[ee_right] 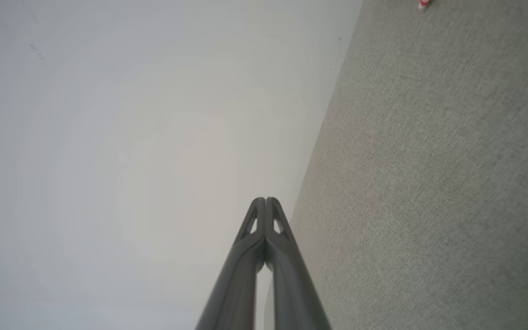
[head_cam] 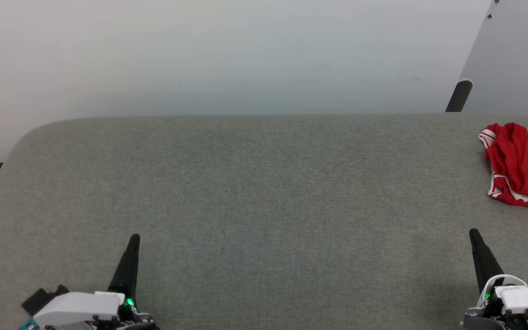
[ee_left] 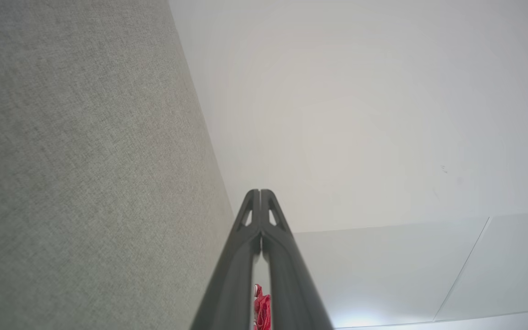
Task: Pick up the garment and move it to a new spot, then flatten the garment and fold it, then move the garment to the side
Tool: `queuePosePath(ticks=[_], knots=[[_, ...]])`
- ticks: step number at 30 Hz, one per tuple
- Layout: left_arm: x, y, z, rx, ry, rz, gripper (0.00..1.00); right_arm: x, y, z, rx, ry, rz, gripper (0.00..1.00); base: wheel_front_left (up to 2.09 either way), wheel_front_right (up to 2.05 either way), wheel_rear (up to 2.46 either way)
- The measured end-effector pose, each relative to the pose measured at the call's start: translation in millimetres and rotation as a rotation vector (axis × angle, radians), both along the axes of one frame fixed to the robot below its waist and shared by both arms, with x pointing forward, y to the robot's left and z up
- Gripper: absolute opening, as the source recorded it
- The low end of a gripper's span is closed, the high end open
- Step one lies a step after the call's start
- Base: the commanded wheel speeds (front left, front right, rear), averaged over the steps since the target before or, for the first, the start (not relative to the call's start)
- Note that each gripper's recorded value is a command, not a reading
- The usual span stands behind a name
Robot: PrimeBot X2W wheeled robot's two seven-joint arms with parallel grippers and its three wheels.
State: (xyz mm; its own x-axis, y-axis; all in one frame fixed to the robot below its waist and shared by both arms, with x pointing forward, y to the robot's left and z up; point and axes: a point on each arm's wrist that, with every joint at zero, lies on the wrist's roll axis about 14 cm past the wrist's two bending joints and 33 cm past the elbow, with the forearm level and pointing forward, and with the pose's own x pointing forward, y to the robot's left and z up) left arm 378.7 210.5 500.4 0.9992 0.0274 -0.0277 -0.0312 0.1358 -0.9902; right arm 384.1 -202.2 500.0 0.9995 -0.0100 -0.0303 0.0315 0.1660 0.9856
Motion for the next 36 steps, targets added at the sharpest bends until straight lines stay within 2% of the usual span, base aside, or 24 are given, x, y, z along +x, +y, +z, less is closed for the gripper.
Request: queuePosePath(ticks=[21, 36], knots=[[9, -11, 4, -0.140, -0.021, -0.026, 0.00, 3, 1, 4, 0.167, -0.020, 0.005, 0.00, 0.00, 0.00, 0.00], [9, -11, 4, -0.141, -0.022, -0.026, 0.00, 5, 1, 6, 0.167, -0.026, 0.006, 0.00, 0.00, 0.00, 0.00]])
